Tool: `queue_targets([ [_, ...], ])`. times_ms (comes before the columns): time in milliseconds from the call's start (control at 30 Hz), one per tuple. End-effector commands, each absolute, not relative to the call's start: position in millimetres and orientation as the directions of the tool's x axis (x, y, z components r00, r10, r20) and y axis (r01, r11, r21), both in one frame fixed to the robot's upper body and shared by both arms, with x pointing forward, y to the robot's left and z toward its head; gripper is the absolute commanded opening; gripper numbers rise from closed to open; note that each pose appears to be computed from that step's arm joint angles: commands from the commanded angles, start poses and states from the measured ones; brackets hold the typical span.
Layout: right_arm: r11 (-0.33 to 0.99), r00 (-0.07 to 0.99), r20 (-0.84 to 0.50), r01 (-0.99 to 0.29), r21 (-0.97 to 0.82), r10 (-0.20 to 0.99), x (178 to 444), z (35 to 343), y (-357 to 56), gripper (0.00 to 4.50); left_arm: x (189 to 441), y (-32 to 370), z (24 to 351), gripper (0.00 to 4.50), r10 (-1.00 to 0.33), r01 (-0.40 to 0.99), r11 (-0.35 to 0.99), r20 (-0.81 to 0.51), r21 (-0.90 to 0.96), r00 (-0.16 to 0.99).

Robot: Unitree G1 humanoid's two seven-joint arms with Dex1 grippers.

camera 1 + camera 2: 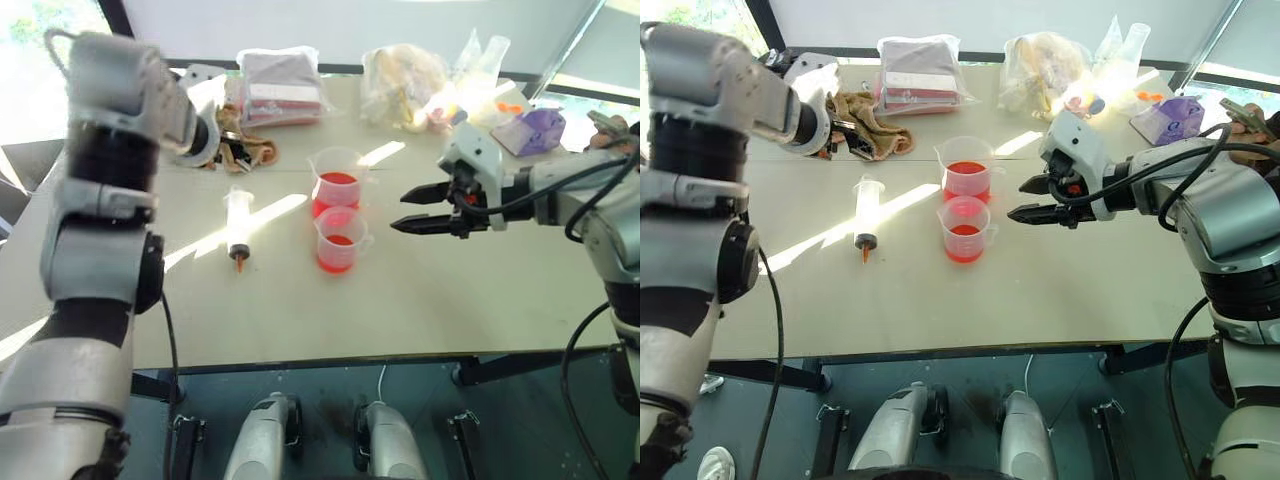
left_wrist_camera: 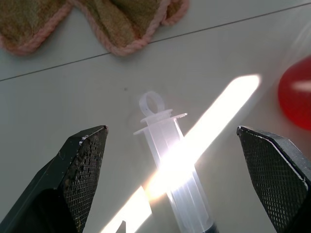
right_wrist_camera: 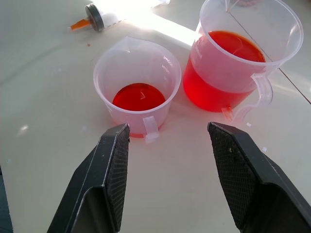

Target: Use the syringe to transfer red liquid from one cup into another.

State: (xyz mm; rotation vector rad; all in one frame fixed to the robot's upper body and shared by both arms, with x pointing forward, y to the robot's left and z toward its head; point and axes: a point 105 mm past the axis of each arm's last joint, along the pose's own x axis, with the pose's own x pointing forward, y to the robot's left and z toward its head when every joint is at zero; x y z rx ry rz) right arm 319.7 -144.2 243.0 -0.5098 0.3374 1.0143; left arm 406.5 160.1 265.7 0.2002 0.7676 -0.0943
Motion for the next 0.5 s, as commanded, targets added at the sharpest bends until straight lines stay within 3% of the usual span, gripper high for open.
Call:
queue_targets([
  [33,0.426,0.508,-0.465,-0.861,-0.277,0.725,315,252,-143,2.66,404,160,258,4.45,0.074,0.086,0.983,-0.782,0.162,0.619],
  [233,0.432,0.507,-0.469,-0.862,-0.266,0.723,314,251,-143,2.66,396,151,241,4.45,0.076,0.025,0.994,-0.859,0.103,0.506],
  [500,0.434,0.506,-0.473,-0.862,-0.260,0.722,310,250,-142,2.66,410,154,218,4.45,0.133,-0.135,0.988,-0.837,0.072,0.531],
])
